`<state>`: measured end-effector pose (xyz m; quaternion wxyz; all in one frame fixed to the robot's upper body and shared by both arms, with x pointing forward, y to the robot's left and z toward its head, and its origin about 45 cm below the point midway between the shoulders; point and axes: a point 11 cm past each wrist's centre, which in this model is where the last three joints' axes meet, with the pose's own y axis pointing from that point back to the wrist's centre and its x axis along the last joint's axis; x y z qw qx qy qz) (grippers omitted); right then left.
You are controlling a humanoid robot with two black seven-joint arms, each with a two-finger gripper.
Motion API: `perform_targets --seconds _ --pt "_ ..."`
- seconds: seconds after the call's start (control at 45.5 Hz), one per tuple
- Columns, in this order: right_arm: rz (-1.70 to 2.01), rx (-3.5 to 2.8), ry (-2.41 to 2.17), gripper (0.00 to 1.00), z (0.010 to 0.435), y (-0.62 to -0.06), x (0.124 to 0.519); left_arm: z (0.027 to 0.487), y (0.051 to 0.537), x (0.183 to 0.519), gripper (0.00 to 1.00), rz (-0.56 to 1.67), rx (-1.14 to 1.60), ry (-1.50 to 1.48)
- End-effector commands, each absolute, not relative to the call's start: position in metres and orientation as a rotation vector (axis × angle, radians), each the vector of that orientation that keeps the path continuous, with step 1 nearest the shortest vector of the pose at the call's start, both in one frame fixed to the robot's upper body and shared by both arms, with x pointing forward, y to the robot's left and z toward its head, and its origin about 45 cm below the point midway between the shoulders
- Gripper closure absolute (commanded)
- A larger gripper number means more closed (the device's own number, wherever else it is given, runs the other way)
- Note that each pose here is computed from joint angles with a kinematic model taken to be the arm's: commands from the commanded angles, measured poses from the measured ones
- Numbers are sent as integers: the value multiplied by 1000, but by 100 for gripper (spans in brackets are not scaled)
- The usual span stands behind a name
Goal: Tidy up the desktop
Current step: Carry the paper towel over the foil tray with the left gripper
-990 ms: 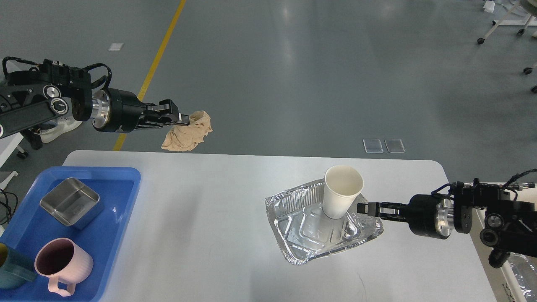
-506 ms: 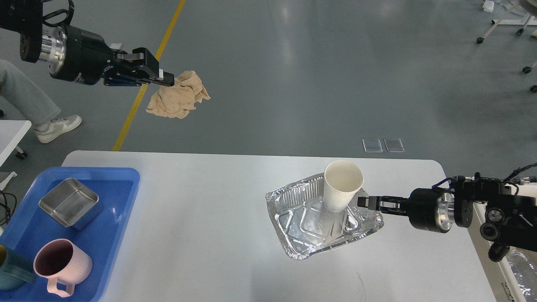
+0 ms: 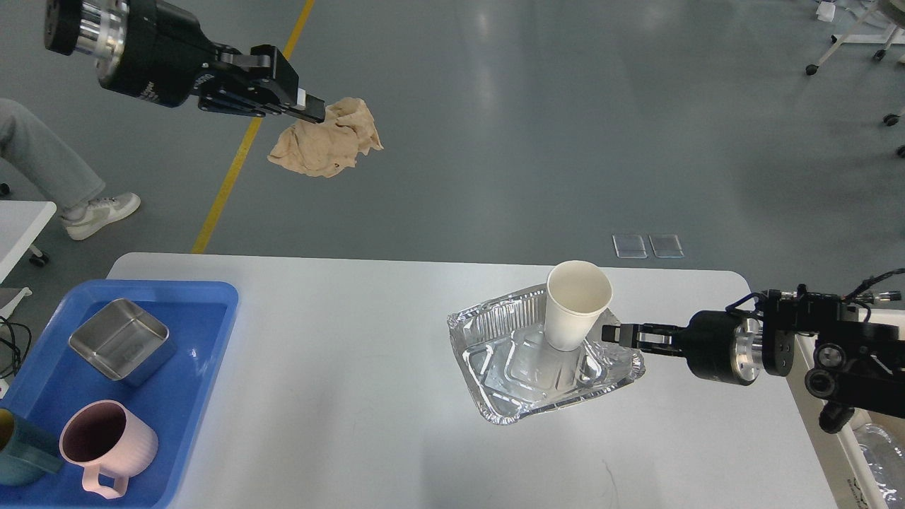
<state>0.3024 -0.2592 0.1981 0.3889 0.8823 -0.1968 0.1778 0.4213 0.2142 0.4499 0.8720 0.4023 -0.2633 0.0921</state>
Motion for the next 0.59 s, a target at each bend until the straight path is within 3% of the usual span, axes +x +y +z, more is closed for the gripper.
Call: perform_targets --seconds 0.0,0.264,0.572 --pt "445 2254 -509 100 200 -255 306 437 181 420 100 122 830 -552" --pt "447 2246 -519 100 200 -256 312 405 97 403 100 -74 821 -584" --pt "433 2227 -520 100 197 -262 318 408 51 386 100 -181 826 -647"
